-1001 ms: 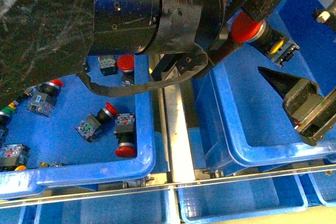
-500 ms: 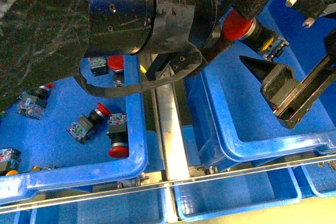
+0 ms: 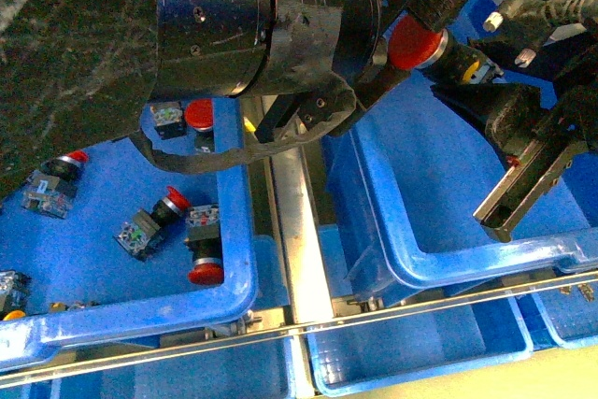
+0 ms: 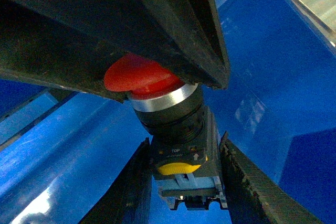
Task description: Pick red and yellow buttons and place in box
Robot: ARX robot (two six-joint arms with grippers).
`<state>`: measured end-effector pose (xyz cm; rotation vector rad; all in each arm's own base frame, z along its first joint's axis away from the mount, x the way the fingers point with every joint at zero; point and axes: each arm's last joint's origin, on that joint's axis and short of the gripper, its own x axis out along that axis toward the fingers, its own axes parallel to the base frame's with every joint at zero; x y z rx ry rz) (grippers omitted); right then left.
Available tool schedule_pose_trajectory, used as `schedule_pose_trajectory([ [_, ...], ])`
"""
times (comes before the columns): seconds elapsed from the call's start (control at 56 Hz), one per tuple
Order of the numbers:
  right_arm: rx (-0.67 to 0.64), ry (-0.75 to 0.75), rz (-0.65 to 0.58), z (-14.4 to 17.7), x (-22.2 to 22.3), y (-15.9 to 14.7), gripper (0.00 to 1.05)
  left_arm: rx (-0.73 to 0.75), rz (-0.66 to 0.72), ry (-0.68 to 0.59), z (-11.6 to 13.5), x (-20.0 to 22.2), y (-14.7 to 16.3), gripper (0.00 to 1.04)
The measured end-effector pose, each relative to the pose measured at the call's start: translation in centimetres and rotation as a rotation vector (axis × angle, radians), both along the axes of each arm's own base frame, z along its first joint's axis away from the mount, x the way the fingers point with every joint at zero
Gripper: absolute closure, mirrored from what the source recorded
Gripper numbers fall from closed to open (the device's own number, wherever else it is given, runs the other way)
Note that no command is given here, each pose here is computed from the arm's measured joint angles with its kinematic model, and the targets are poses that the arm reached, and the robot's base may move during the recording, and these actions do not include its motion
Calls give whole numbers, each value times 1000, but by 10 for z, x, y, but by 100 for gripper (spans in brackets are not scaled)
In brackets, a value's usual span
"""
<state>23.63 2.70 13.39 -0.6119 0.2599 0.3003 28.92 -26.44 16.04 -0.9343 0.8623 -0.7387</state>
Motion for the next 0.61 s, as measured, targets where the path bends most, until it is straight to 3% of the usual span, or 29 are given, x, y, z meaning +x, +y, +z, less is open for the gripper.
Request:
schedule_pose_trajectory([
  [0.483,0,12,5,-2,0,-1,75,8,9,15,-1,0,0,70],
  [0.608,0,18,-5,-3,0,-3,77,9,16,10,-1,1,0,51],
])
